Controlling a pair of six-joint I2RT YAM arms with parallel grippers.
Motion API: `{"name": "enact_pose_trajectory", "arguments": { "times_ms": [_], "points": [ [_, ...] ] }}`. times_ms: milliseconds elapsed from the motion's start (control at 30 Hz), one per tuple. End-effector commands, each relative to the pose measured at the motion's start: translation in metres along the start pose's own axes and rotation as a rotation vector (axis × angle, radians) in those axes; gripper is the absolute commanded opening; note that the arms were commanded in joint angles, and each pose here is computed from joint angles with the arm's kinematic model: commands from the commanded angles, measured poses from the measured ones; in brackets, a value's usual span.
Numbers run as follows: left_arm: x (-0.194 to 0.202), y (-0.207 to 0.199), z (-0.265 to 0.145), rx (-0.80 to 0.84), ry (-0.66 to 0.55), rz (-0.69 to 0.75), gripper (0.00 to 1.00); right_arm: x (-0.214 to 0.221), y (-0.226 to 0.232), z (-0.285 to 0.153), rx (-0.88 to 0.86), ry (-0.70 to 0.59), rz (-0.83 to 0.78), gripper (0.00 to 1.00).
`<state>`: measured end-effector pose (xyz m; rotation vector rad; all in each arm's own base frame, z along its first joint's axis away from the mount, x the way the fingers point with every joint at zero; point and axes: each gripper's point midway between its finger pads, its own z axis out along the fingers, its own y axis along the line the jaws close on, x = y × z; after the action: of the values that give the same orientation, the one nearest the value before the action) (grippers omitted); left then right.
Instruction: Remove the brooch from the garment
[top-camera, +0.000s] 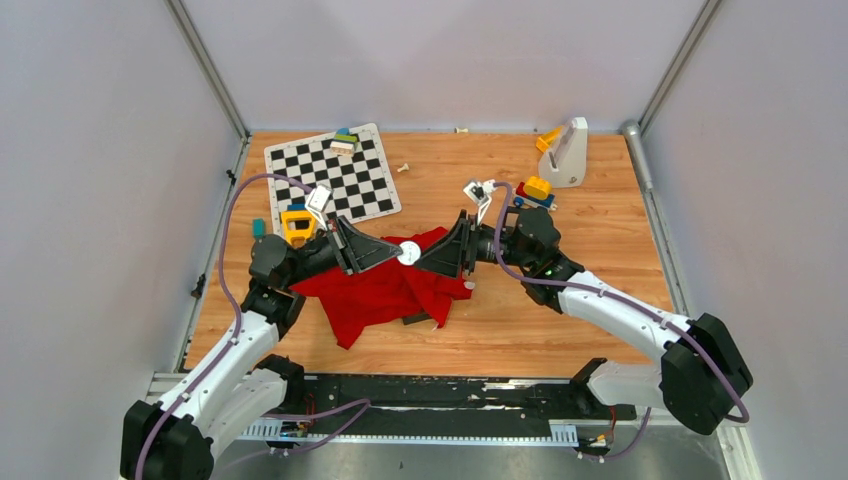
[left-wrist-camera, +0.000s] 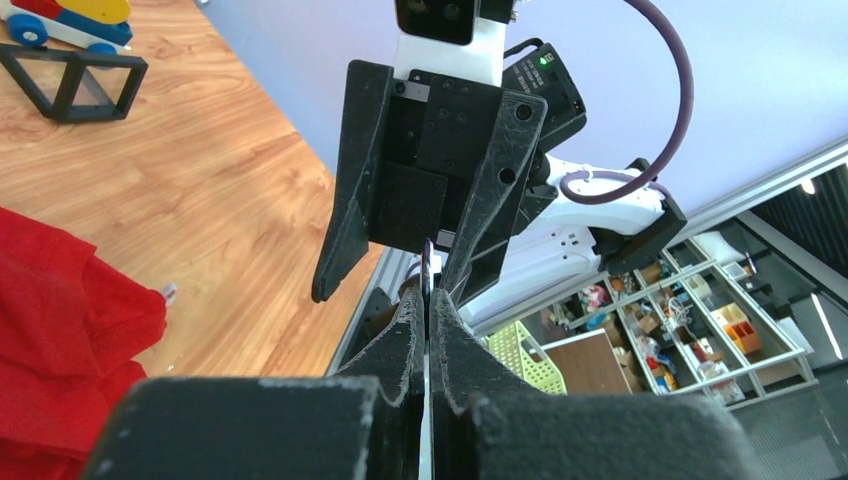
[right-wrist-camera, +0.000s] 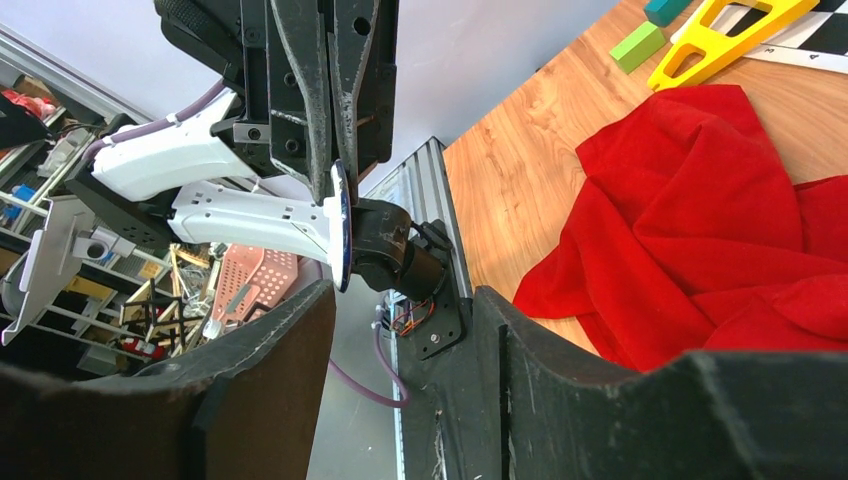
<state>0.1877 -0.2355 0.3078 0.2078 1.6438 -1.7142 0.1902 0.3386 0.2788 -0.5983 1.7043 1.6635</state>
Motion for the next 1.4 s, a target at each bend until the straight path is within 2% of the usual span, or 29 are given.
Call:
{"name": "enact_pose_trajectory", "arguments": {
  "times_ms": [0,333,800,900,1033,1367],
  "points": [
    [0.0,-0.013,-0.003,0.053,0.003,0.047,0.0,-0.025,0.022,0.005,-0.056,-0.062,-0.092,0.53],
    [0.003,-0.009,-0.003,0.051,0.01,0.041,0.0,-0.027,0.025,0.012,-0.062,-0.049,-0.097,0.53],
    [0.003,-0.012,-0.003,0.063,0.014,0.05,0.0,-0.029,0.021,0.015,-0.041,-0.045,-0.078,0.31],
    [0.004,-0.013,-0.003,0.066,0.018,0.053,0.0,-0.029,0.021,0.016,-0.042,-0.041,-0.074,0.31],
    [0.003,-0.011,-0.003,0.06,0.017,0.046,0.0,-0.025,0.023,0.014,-0.06,-0.04,-0.086,0.39],
    [0.001,-0.012,-0.003,0.055,0.002,0.035,0.0,-0.028,0.027,-0.003,-0.027,-0.133,-0.132,0.4]
  ]
}}
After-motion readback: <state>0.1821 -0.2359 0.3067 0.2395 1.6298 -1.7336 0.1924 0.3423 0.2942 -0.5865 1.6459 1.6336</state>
